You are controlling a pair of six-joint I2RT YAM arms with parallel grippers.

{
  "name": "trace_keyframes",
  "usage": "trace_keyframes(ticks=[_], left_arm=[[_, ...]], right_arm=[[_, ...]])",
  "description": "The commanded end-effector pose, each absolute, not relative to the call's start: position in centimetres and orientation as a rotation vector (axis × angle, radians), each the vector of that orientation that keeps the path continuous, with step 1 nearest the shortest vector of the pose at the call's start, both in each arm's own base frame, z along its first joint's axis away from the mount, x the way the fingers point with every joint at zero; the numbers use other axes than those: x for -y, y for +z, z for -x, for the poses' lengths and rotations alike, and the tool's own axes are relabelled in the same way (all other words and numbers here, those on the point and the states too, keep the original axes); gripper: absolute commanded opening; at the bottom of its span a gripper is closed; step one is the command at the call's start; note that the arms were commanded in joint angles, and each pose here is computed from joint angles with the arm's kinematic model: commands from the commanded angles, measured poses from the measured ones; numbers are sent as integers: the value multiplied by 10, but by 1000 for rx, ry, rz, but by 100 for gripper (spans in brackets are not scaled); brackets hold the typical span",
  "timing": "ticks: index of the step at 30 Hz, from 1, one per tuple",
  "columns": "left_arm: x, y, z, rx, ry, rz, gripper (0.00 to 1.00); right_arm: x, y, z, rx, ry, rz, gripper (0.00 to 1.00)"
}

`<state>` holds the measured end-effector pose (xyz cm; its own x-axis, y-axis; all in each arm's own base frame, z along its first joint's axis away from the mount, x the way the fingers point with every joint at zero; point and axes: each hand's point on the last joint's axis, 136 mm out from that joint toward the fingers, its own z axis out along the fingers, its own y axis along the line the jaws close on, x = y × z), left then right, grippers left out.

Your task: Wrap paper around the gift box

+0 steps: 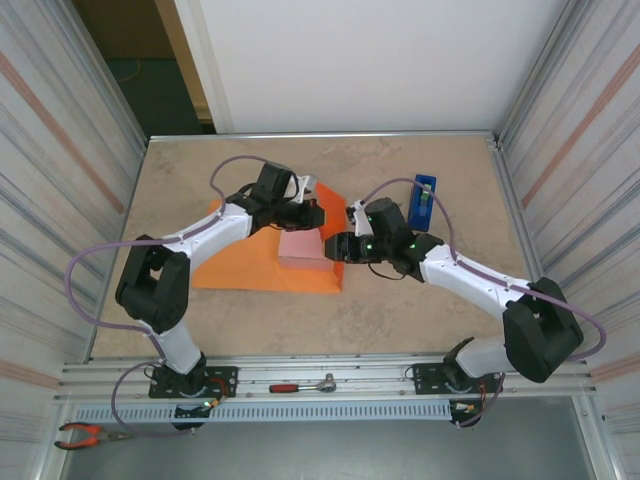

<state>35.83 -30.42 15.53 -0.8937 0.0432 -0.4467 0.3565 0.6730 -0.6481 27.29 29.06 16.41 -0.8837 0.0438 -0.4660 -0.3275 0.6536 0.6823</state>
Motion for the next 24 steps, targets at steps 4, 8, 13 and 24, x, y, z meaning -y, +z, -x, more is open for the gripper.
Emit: trace_keyframes(ticks=[4, 8, 13, 24], left_arm=[[272, 170, -368, -2455, -1040, -284, 0], [264, 162, -365, -2469, -1003, -289, 0], [256, 151, -363, -2493, -943, -279, 0], [232, 136, -355, -2521, -819, -203, 0]], right_arm=[[-270, 202, -302, -2305, 1185, 144, 52], [-266, 192, -315, -2321, 1189, 96, 45], [-282, 177, -330, -2361, 1210, 104, 30], [-330, 148, -347, -2446, 1206, 185, 24]])
